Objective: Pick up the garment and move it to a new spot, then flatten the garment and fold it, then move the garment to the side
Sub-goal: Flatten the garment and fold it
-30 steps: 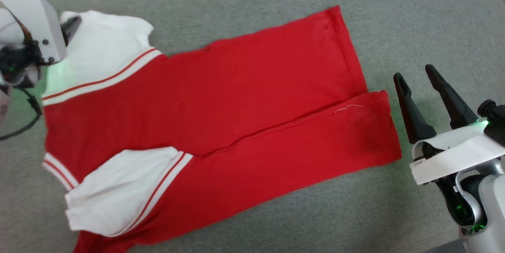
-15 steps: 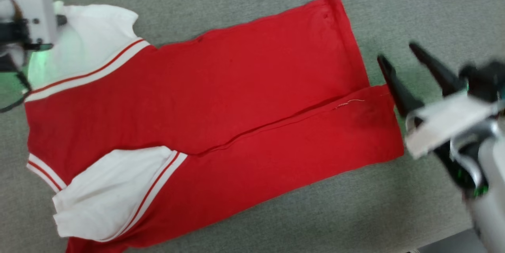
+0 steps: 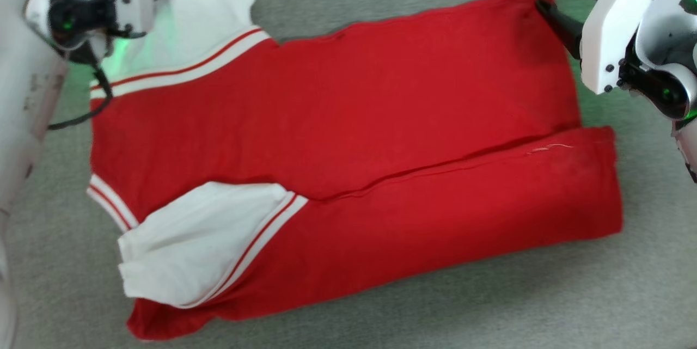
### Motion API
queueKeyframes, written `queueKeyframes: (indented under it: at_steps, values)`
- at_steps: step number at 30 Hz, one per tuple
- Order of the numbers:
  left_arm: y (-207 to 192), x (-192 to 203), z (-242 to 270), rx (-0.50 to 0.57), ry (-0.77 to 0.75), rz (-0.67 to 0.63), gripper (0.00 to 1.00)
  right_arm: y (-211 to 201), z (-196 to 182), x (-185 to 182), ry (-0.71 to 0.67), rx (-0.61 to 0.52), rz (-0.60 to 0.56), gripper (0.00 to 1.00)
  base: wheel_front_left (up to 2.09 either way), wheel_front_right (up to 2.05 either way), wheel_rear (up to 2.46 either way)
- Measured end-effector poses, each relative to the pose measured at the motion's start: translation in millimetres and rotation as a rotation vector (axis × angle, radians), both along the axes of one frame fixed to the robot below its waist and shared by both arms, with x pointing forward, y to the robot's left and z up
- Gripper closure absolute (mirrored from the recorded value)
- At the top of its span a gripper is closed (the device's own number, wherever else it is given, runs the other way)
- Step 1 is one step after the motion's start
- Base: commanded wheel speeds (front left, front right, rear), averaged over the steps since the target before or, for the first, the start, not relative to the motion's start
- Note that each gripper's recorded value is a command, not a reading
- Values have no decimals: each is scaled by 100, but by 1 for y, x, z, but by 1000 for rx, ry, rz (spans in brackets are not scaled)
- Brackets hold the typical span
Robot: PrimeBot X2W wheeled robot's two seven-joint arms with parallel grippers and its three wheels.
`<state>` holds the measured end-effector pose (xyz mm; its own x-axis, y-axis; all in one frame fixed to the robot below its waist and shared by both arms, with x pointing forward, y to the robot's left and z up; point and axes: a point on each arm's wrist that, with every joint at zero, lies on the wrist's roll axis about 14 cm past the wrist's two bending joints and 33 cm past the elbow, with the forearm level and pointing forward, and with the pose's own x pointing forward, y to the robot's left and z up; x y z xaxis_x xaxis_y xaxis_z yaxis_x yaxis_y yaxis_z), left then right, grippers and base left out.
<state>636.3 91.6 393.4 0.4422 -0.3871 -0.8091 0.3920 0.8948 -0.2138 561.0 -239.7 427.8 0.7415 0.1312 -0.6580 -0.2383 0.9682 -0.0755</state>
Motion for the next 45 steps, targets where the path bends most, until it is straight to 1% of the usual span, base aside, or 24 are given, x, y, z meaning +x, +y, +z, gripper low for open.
queueKeyframes:
  at_steps: [3,5,8,9,10,11,15,18,24,28,34,39,45]
  values:
    - [3,0,0,-5,-10,4,100,9,-23,-4,120,2,18,0,0,0,0]
    - [5,-1,-1,-13,-17,11,100,18,-28,-3,145,-3,57,0,0,0,0]
    - [8,-1,-2,-20,-28,16,100,20,-34,-1,174,-2,74,0,0,0,0]
    - [8,-1,-2,-23,-32,16,100,19,-34,0,177,0,73,54,0,0,0]
    - [7,-2,-2,-25,-38,15,100,19,-35,1,177,3,72,93,0,0,0]
    - [7,-2,-1,-27,-46,14,100,18,-35,3,172,2,73,100,0,0,0]
    - [-1,-9,7,-60,-93,1,100,19,-30,4,139,4,79,100,0,0,0]
    - [-15,-23,18,-129,-122,-9,100,14,-20,-1,105,3,78,100,0,0,0]
    - [-21,-44,74,-251,-270,-8,100,15,6,-22,30,25,105,100,0,0,0]
    - [-22,-72,113,-336,-343,-28,100,18,27,-37,-29,46,125,100,0,0,0]
    - [-9,-125,151,-409,-438,-57,100,17,43,-67,-70,66,155,100,0,0,0]
    - [11,-180,154,-485,-482,-30,100,21,43,-92,-83,80,202,100,0,0,0]
    - [39,-235,131,-535,-474,70,100,28,41,-115,-104,105,248,100,0,0,0]
